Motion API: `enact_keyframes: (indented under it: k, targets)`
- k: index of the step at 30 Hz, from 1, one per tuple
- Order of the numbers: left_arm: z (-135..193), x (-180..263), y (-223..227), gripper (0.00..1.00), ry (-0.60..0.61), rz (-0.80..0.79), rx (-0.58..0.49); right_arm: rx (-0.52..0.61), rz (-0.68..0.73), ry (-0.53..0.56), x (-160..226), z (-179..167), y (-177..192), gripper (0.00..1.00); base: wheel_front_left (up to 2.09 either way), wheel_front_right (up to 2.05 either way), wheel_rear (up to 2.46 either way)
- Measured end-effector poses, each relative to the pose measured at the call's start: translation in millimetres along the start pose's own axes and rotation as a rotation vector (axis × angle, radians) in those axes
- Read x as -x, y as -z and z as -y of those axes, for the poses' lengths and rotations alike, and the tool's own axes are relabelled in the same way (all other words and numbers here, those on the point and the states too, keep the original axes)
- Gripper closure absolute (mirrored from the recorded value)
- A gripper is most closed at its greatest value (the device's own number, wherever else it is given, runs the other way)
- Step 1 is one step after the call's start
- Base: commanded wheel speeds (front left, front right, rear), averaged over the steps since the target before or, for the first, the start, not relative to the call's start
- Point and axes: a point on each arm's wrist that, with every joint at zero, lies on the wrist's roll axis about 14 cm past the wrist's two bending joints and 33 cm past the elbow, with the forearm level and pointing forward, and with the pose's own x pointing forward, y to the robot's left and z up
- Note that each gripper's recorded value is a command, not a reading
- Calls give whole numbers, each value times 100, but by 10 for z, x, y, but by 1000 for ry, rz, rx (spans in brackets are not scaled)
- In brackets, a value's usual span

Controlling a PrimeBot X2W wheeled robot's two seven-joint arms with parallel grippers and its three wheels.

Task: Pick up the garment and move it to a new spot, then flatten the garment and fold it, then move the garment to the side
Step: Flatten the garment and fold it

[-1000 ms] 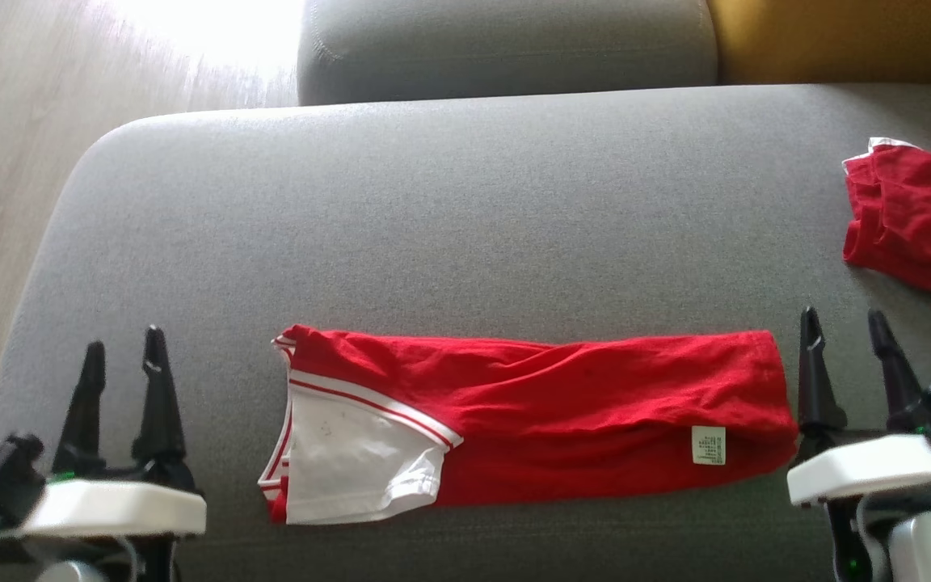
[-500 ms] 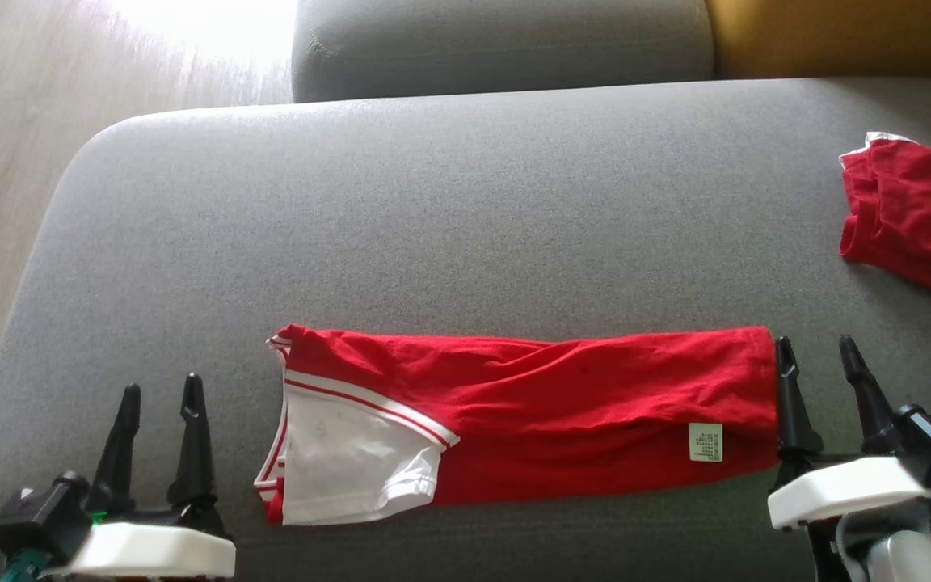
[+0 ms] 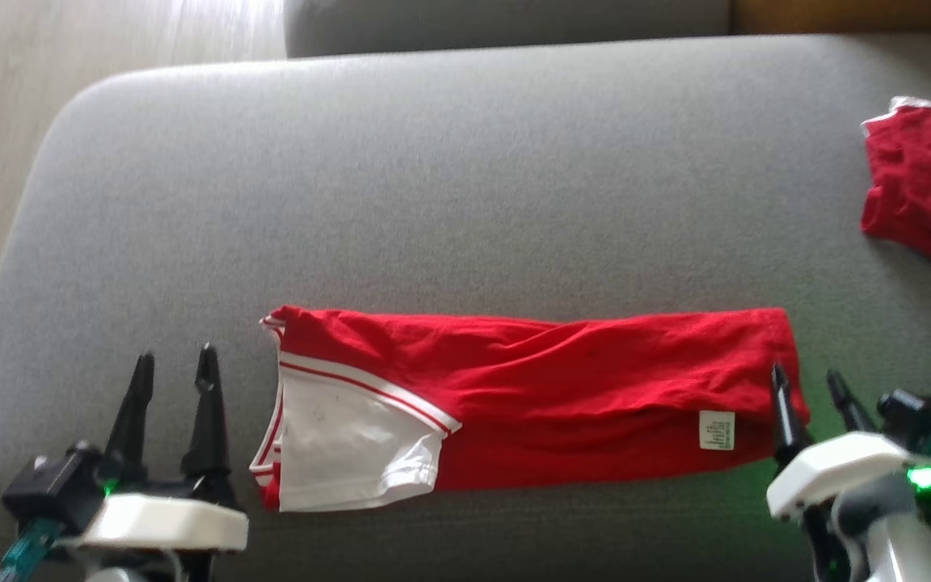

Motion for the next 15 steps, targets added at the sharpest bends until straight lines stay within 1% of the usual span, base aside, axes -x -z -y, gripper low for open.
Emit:
enact_keyframes:
  k: [3, 7, 11, 15]
  targets:
    - [61, -104, 12, 0, 19, 0, 4, -11, -14, 17, -160, 36, -4, 0, 0, 0, 0]
    - [92, -180, 57, 0, 30, -11, 9, -22, -59, 51, -302, 120, 104, 0, 0, 0, 0]
    - [92, -208, 84, 0, 29, -18, 9, -27, -143, 56, -343, 115, 345, 0, 0, 0, 0]
    - [84, -204, 101, 0, 26, -24, 9, -24, -173, 49, -346, 83, 426, 0, 0, 0, 0]
